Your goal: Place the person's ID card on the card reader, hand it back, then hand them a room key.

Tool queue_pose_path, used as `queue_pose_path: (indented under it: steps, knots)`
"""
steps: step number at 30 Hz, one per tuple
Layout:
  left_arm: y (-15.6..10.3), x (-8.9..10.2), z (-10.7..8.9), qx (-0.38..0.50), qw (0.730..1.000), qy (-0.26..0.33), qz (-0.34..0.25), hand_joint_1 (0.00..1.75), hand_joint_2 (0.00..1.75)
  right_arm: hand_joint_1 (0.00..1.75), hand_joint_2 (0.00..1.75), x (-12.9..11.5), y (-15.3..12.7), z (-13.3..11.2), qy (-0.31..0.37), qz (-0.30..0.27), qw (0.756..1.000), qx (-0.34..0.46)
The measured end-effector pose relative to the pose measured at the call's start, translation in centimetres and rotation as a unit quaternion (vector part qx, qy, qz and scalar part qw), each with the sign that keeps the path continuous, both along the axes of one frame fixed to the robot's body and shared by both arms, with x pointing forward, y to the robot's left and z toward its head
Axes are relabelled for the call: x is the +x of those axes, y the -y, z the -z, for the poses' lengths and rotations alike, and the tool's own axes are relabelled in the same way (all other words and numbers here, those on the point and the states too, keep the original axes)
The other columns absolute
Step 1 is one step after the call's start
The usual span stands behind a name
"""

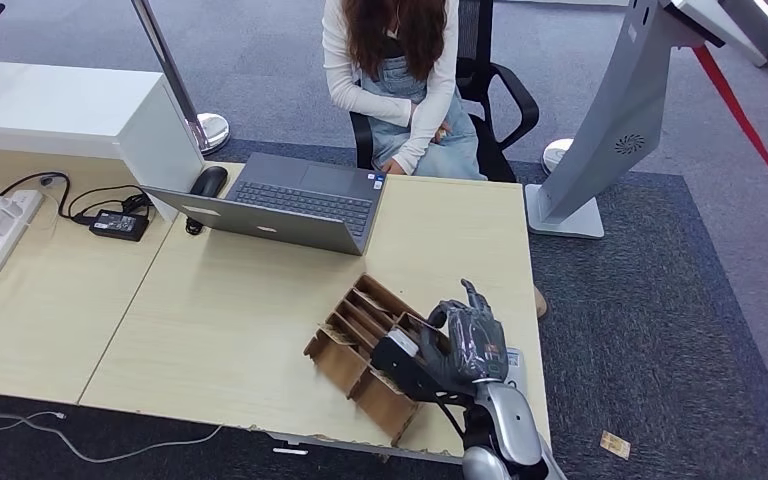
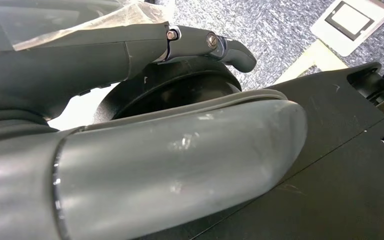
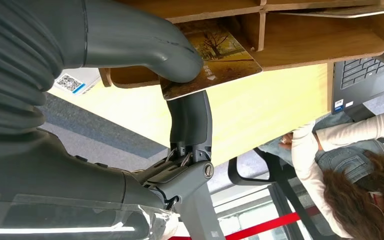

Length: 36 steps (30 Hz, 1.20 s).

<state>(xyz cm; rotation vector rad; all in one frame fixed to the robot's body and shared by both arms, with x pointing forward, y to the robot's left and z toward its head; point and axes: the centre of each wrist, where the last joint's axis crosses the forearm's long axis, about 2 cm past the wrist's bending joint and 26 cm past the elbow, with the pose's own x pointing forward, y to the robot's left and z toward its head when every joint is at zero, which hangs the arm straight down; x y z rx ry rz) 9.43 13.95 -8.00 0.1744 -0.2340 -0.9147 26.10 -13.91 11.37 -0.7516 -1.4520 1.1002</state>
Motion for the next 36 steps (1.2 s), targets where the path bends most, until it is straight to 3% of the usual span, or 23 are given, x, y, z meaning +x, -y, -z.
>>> queue_pose_path:
  steps: [5, 12, 16, 26, 36]
  knots:
    - [0.0, 0.0, 0.0, -0.001, 1.0, 0.0, 0.0, 0.0, 0.0, 1.4, 1.75, 0.0, 0.0, 0.0, 0.004, 0.002, 1.0, 0.002]
    - [0.0, 0.0, 0.0, -0.001, 1.0, 0.001, 0.001, 0.0, 0.0, 1.66, 1.75, 0.0, 0.0, -0.1, 0.027, 0.0, 1.0, 0.016]
    - [0.0, 0.0, 0.0, -0.002, 1.0, 0.0, 0.002, 0.0, 0.0, 1.69, 1.75, 0.1, -0.2, -0.8, 0.051, -0.007, 0.998, 0.042]
    - [0.0, 0.0, 0.0, -0.003, 1.0, 0.0, 0.003, 0.0, 0.0, 1.75, 1.75, -0.2, -1.0, -6.1, 0.152, -0.027, 0.978, 0.141]
    - [0.0, 0.0, 0.0, -0.004, 1.0, 0.01, 0.001, 0.0, 0.0, 1.64, 1.75, -2.2, -0.8, -11.1, 0.27, -0.036, 0.939, 0.211]
